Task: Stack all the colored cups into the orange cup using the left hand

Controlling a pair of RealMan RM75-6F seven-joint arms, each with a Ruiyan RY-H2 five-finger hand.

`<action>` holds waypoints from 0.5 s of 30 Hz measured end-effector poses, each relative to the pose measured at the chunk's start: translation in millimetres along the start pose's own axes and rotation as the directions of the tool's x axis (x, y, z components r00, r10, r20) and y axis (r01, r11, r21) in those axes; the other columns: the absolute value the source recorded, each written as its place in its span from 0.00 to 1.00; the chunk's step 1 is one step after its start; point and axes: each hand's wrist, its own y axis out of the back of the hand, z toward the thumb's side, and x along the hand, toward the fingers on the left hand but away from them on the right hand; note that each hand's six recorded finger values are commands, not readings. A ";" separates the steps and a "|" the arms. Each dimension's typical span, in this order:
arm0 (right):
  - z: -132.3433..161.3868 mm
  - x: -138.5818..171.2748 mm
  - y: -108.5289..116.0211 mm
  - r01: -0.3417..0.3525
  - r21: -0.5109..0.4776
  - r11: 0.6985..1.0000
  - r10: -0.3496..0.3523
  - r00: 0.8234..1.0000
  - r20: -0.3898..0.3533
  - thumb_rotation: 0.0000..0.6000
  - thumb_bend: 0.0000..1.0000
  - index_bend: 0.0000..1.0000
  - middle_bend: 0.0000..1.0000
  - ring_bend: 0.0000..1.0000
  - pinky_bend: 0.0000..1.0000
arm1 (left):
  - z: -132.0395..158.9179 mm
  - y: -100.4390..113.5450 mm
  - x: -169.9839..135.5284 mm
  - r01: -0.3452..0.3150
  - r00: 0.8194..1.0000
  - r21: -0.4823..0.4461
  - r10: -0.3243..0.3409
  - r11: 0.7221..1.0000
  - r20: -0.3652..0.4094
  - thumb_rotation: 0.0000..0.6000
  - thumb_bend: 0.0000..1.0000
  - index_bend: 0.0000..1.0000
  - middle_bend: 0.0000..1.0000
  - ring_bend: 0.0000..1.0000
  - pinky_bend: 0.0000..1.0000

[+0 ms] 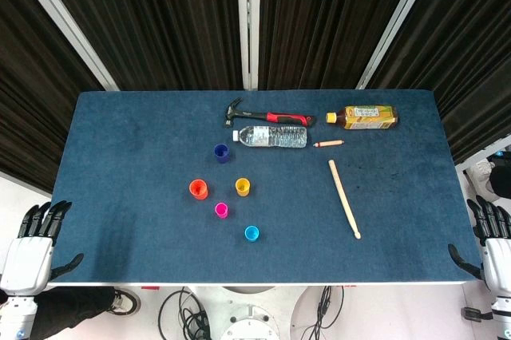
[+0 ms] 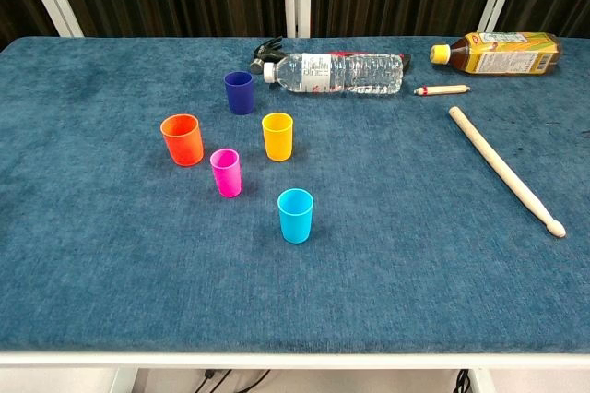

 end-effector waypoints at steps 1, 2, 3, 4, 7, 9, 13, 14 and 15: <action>0.2 -0.1 -0.2 -0.001 0.000 1.000 0.001 1.000 -0.001 1.00 0.21 0.00 0.00 0.00 0.00 | 0.2 0.1 0.0 -0.001 1.000 0.000 0.001 1.000 0.000 1.00 0.15 0.09 0.08 0.00 0.04; 0.5 -0.1 -0.3 -0.001 0.000 1.000 0.001 1.000 -0.002 1.00 0.21 0.00 0.00 0.00 0.00 | 0.4 0.4 -0.1 -0.002 1.000 0.000 0.002 1.000 0.001 1.00 0.15 0.09 0.08 0.00 0.04; 0.8 0.0 -0.5 -0.001 0.000 1.000 0.001 1.000 -0.003 1.00 0.21 0.00 0.00 0.00 0.00 | 0.7 0.6 -0.2 -0.003 1.000 -0.001 0.003 1.000 0.002 1.00 0.15 0.09 0.08 0.00 0.04; 1.0 0.1 -0.6 0.000 0.000 1.000 0.000 1.000 -0.004 1.00 0.21 0.00 0.00 0.00 0.00 | 1.2 0.8 -0.1 -0.004 1.000 -0.003 0.004 1.000 0.003 1.00 0.15 0.09 0.08 0.00 0.04; 0.5 0.7 -0.4 0.000 -0.002 1.000 0.000 1.000 -0.002 1.00 0.21 0.00 0.00 0.00 0.00 | 4.7 2.3 2.3 -0.007 1.000 -0.009 0.007 1.000 0.016 1.00 0.15 0.09 0.08 0.00 0.04; -0.1 0.4 0.5 0.002 -0.006 1.000 -0.002 1.000 0.000 1.00 0.21 0.00 0.00 0.00 0.00 | 7.4 4.6 5.7 -0.012 0.999 -0.005 0.012 1.000 0.030 1.00 0.15 0.09 0.08 0.00 0.04; 0.1 -1.7 1.9 0.006 -0.008 1.000 -0.006 1.000 0.001 1.00 0.21 0.00 0.00 0.00 0.00 | 16.8 13.1 19.2 -0.024 0.997 0.002 0.024 1.000 0.072 1.00 0.15 0.09 0.08 0.00 0.04; 0.6 -1.9 1.9 0.006 -0.007 1.000 -0.006 1.000 -0.001 1.00 0.21 0.00 0.00 0.00 0.00 | 23.1 17.3 26.8 -0.025 0.995 -0.004 0.025 1.000 0.095 1.00 0.15 0.09 0.08 0.00 0.04; 1.4 -1.9 1.9 0.004 -0.006 1.000 -0.004 1.000 -0.003 1.00 0.21 0.00 0.00 0.00 0.00 | 26.1 19.2 30.3 -0.025 0.994 -0.007 0.025 1.000 0.105 1.00 0.15 0.09 0.08 0.00 0.04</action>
